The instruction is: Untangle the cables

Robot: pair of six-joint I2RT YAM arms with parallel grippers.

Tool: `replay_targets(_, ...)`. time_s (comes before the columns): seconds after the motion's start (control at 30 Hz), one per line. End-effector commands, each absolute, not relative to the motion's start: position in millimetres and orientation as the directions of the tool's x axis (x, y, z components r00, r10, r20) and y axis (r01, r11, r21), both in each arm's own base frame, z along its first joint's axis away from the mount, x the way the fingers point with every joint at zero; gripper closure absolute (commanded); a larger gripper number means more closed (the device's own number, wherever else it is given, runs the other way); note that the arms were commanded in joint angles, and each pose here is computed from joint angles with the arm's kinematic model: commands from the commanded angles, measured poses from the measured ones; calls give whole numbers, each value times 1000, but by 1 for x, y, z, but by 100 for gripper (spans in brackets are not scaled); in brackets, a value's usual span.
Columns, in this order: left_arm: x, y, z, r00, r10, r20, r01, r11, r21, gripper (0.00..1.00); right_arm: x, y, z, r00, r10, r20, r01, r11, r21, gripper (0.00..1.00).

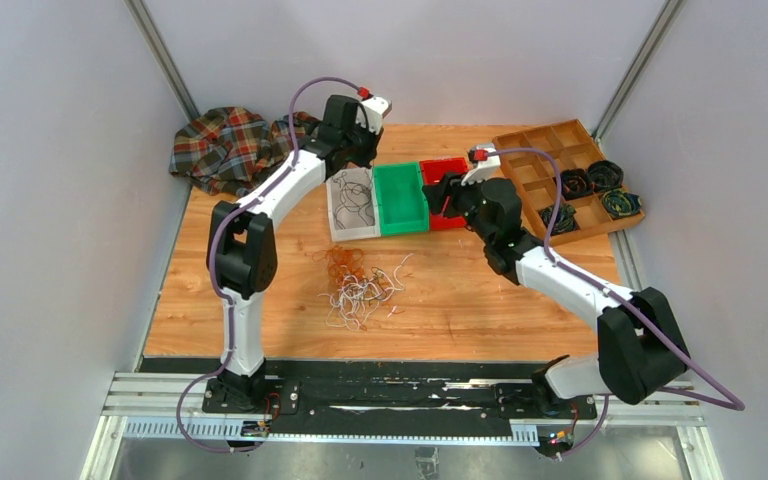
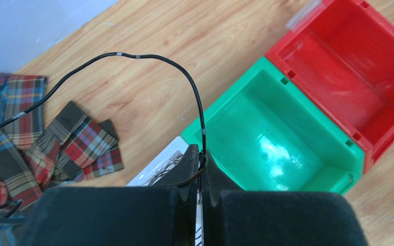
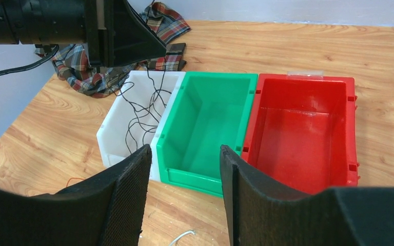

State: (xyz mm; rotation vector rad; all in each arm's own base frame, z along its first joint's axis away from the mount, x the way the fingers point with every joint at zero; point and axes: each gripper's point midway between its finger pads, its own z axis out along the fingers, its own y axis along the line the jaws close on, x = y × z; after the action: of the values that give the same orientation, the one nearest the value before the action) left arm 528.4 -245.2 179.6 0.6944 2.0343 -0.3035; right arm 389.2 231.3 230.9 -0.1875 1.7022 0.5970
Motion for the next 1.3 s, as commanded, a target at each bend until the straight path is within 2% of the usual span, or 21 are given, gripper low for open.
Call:
replay_targets(0.0,527,-259,183,-390,286,-875,595,804,-2,100,392,227,233,-213,239,-947,-433,846,311,49)
replay_targets(0.17,527,-242,153,-445,256,-858,573,818,-53,100,391,228,227,-224,242,-944,-433,843,319,51)
replay_targets(0.37,521,-219,119,-448,301,-842,562,827,-3,100,391,231,223,-244,241,-939,-437,837,329,52)
replay_targets(0.5,515,-213,119,-387,331,-861,575,816,55,100,392,234,220,-260,237,-936,-446,831,334,52)
replay_targets(0.7,508,-206,104,-382,389,-838,593,799,101,100,393,238,214,-279,239,-930,-447,825,347,53)
replay_targets(0.87,512,-214,106,-406,400,-822,622,780,72,98,393,239,216,-286,248,-926,-452,816,359,51)
replay_targets(1.0,493,-226,132,-419,376,-827,673,740,-5,77,393,240,221,-281,247,-927,-455,816,356,44)
replay_targets(1.17,457,-228,163,-406,379,-832,732,680,-48,30,396,243,226,-276,247,-929,-462,813,354,40)
replay_targets(1.27,438,-222,180,-399,387,-832,747,663,-50,22,400,244,229,-271,234,-934,-466,817,340,40)
